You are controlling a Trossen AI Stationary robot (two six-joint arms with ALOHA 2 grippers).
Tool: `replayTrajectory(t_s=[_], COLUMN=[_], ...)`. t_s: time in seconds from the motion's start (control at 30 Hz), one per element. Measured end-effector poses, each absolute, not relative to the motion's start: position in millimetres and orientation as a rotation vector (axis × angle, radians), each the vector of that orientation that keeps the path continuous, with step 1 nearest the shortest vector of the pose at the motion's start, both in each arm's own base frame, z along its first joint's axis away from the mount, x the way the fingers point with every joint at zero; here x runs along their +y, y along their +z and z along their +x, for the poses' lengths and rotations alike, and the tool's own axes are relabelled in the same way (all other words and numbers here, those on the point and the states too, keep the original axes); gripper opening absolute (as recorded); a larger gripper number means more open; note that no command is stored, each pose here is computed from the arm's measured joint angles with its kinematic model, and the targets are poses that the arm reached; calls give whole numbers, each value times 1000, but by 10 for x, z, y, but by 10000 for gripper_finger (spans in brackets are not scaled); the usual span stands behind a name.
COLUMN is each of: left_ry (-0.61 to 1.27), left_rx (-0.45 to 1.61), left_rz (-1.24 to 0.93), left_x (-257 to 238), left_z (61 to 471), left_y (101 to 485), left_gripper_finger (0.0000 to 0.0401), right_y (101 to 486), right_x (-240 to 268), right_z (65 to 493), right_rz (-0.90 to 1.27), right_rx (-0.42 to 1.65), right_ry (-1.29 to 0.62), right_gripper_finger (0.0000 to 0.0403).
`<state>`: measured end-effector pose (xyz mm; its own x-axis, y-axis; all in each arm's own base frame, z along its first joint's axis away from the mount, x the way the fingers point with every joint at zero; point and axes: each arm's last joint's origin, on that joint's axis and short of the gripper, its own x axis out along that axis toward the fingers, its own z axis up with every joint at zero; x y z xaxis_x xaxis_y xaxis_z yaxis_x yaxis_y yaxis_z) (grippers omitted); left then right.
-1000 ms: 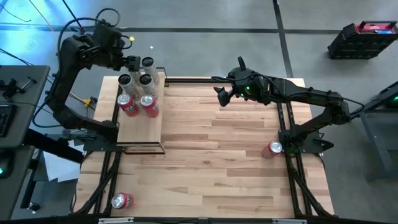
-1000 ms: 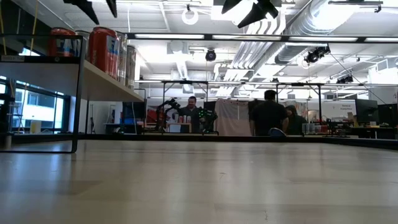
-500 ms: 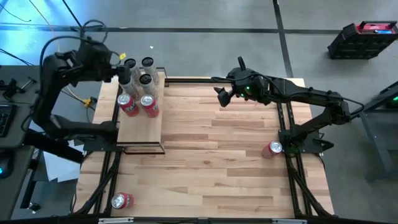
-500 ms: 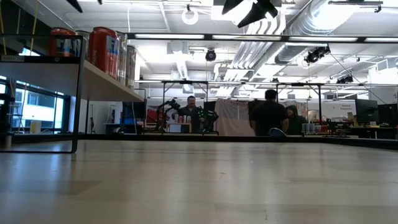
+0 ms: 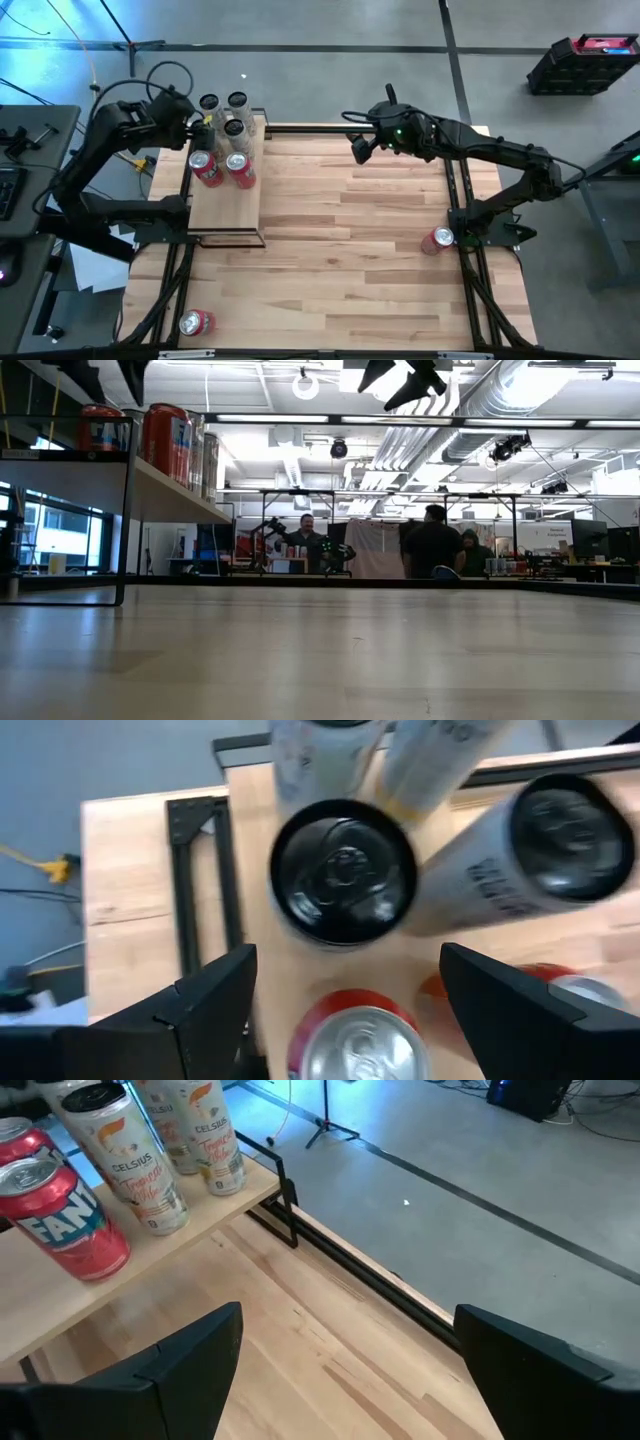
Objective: Place canned beverage on shelf
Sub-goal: Adjust the white yellow soda cans
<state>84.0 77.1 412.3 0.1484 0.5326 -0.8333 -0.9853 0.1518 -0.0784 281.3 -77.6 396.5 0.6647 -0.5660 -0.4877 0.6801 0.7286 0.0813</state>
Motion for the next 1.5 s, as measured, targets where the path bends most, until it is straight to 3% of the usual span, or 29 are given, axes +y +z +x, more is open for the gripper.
replayTrajectory(t_s=[1.03, 1.5], left_ry=[1279, 1169], left_rx=[748, 675], left_rz=[-677, -773], left_x=[943, 761], left_z=[1034, 853], left_y=[3956, 4345], left_gripper_finger=[306, 306], right_y=[4018, 4018], right_x=[-786, -786], right_z=[2844, 2844], right_rz=[280, 278], right_rx=[387, 388], right_ry=[-704, -704], right_gripper_finger=[348, 348])
